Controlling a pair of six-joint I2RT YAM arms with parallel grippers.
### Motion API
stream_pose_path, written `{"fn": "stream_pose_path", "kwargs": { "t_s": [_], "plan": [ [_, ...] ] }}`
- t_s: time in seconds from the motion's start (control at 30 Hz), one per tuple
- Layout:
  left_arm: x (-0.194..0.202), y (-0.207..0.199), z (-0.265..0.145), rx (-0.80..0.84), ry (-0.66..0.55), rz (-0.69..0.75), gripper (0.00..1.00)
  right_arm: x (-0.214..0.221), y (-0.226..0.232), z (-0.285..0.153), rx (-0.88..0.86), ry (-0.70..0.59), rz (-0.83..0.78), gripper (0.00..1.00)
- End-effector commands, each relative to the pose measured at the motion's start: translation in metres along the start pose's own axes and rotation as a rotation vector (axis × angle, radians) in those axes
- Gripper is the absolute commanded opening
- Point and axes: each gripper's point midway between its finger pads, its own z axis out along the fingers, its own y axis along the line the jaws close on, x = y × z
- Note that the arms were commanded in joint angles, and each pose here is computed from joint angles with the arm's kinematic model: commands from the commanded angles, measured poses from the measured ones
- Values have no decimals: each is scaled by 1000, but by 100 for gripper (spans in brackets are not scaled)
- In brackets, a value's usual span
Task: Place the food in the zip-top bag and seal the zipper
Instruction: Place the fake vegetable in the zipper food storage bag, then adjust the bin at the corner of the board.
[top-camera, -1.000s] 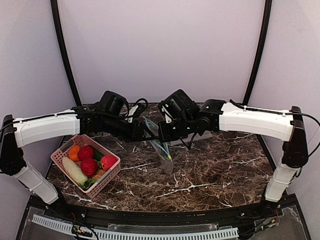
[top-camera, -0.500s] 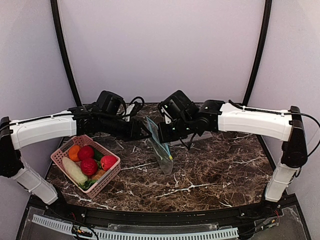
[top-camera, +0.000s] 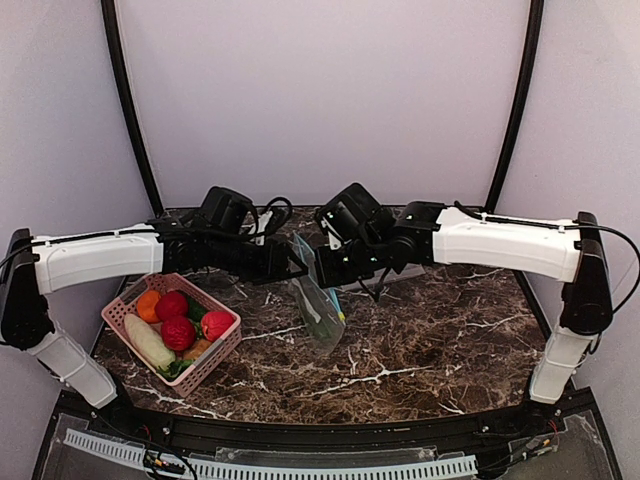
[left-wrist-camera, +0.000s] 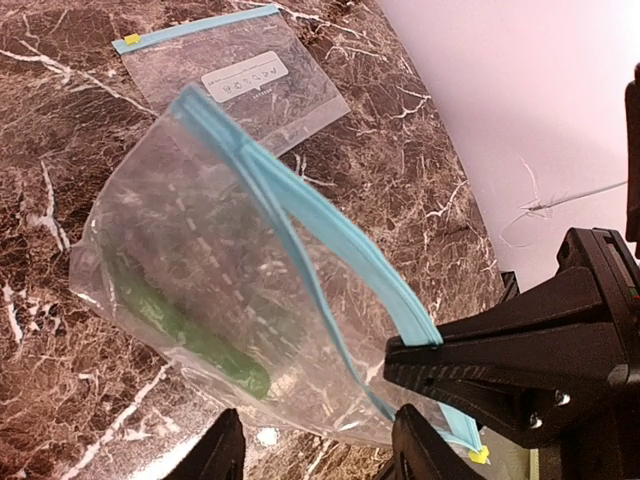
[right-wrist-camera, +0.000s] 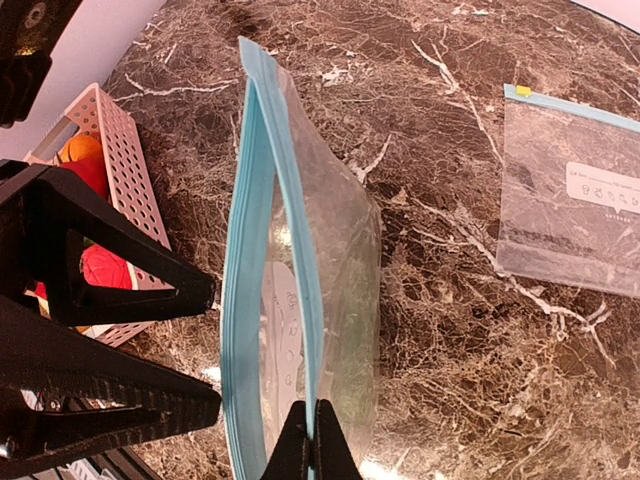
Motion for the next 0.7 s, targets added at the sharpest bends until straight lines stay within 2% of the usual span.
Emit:
{"fn": "stream_pose_path", "kwargs": {
  "t_s": [0.0, 0.23, 0.4, 0.43, 0.5, 0.67],
  "plan": [
    [-7, 7, -20, -25, -45, 4, 55, -5, -2, 5, 12, -14, 11, 0],
    [8, 45, -62, -172, -97, -9, 77, -7, -2, 3, 12, -23, 11, 0],
    [36, 120, -99, -393, -151, -194, 86, -5, -5, 4, 19, -18, 11, 0],
    [44, 138, -108, -460, -151, -242, 92, -4, -5, 4, 21, -18, 10, 0],
    [54, 164, -127, -572, -201, -314, 98, -3, -7, 4, 26, -18, 9, 0],
    [74, 200, -161, -696, -289, -450, 99, -3, -11, 3, 36, -21, 12, 0]
  ]
}}
